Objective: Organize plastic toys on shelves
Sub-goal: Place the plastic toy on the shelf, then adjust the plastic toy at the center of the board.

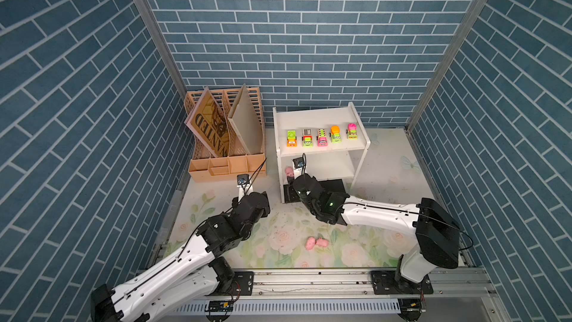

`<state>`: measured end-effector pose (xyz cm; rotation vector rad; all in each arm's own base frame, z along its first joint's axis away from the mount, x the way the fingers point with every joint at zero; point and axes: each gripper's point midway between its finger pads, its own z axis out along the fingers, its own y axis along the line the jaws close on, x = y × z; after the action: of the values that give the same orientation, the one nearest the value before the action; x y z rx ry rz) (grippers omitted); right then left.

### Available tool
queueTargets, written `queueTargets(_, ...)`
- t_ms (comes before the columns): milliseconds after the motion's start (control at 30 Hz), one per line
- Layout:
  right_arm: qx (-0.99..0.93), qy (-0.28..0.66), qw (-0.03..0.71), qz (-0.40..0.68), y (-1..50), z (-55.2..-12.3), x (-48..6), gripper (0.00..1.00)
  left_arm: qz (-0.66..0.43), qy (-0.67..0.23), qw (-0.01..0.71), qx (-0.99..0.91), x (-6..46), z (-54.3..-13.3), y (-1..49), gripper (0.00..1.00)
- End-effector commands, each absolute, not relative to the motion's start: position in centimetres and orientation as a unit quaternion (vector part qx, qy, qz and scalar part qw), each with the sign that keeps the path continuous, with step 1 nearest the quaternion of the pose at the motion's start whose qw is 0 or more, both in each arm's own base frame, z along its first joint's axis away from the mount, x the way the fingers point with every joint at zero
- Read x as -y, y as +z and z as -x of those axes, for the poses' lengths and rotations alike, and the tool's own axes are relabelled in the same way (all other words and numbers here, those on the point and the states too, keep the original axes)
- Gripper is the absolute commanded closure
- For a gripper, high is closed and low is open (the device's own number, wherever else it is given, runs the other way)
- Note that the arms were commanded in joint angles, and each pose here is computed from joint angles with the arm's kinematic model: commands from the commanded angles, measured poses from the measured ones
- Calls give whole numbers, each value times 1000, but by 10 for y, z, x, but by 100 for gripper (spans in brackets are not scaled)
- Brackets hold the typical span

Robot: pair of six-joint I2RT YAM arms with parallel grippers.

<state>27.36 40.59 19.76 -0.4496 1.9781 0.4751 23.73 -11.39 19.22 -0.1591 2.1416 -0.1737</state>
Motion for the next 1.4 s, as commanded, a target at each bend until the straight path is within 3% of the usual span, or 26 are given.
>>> queueTargets(0,-829,202,472,223,184,-264,-410,63,64,-57,475,-876,110,-239,189,30)
queueTargets(367,-812,251,478,221,208,-248,-401,56,64,-57,475,-876,110,-239,190,30)
queueTargets(567,-825,263,454,209,202,-221,-357,55,63,-67,471,-877,114,-239,187,30)
queueTargets(1000,-893,174,315,271,95,-136,-285,57,30,-121,408,-904,154,-239,143,30)
queueTargets(1367,-926,123,262,245,30,-112,-255,57,22,-112,389,-914,162,-242,132,30)
